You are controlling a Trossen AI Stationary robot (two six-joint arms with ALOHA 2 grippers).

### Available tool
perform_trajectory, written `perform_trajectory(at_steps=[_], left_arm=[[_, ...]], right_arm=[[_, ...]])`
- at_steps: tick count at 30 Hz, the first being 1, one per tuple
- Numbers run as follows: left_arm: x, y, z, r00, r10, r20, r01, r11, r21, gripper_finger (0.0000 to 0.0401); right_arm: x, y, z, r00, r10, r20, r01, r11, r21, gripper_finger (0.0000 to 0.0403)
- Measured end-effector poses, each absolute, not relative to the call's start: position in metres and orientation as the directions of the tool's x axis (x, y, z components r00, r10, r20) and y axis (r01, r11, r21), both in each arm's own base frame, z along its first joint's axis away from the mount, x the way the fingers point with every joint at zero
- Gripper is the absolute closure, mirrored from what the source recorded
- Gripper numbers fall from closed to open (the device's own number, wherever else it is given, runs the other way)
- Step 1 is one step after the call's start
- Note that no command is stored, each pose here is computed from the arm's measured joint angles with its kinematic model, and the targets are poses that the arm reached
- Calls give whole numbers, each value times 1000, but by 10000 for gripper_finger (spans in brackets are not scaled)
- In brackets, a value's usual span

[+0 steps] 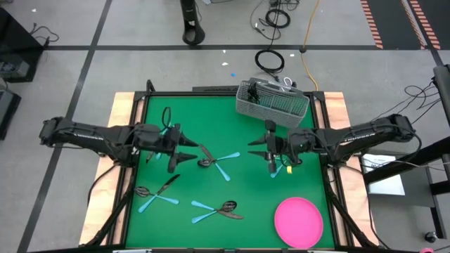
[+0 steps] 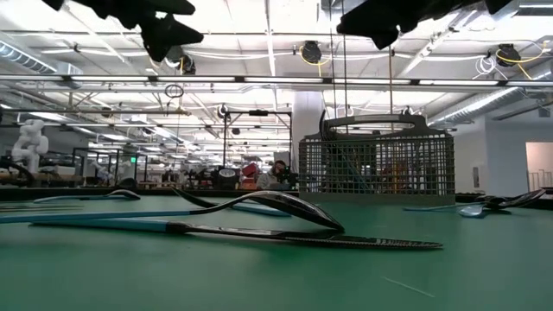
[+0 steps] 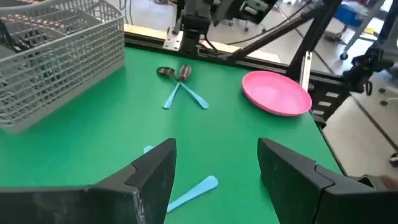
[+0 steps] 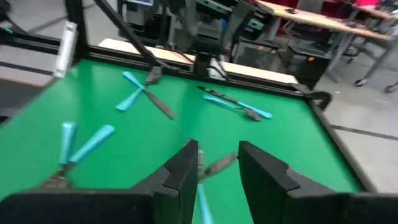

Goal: Sort silverware
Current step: Put the blue spoon into the silverware basket

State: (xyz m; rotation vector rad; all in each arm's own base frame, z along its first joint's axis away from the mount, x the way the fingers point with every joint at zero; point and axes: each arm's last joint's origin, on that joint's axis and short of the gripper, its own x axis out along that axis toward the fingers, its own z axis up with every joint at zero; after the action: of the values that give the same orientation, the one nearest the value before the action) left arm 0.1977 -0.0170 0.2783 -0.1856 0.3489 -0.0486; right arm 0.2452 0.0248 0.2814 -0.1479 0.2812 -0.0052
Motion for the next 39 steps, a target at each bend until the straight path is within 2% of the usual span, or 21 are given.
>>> perform_trajectory(at_steps=[4,7,11,14,19,22,25,29,39], left_arm=[[195,-28,268,931,-3,-365,-46,991,-126,173],[192,-33,258,921,68,-382,-106,991,-78,173],[191,-34,243,923,171,-344,-196,980,-41,173],[192,-34,235,939,176,-296,-203,977,-61,173],[196,-36,221,944,133,-302,-156,986,-55,173],[197,-37,214,941,118,-316,-133,991,-26,173],[200,-36,208,935,128,-331,-127,992,24,173],[204,-31,206,932,147,-332,-129,989,74,173],[205,-26,199,913,110,-394,-93,994,63,173]], right_arm=[[243,35,279,951,1,-308,-22,998,-65,298],[238,37,275,889,-11,-457,8,1000,-8,298],[230,32,277,747,-65,-662,93,996,7,298],[226,28,279,669,-93,-737,129,992,-8,298],[218,17,273,565,-121,-816,216,976,5,298],[208,7,265,437,-147,-888,286,958,-18,298],[201,-3,259,322,-150,-935,354,935,-28,298],[205,-16,251,260,-158,-952,421,907,-36,298],[236,-29,218,187,-121,-975,327,944,-54,298]])
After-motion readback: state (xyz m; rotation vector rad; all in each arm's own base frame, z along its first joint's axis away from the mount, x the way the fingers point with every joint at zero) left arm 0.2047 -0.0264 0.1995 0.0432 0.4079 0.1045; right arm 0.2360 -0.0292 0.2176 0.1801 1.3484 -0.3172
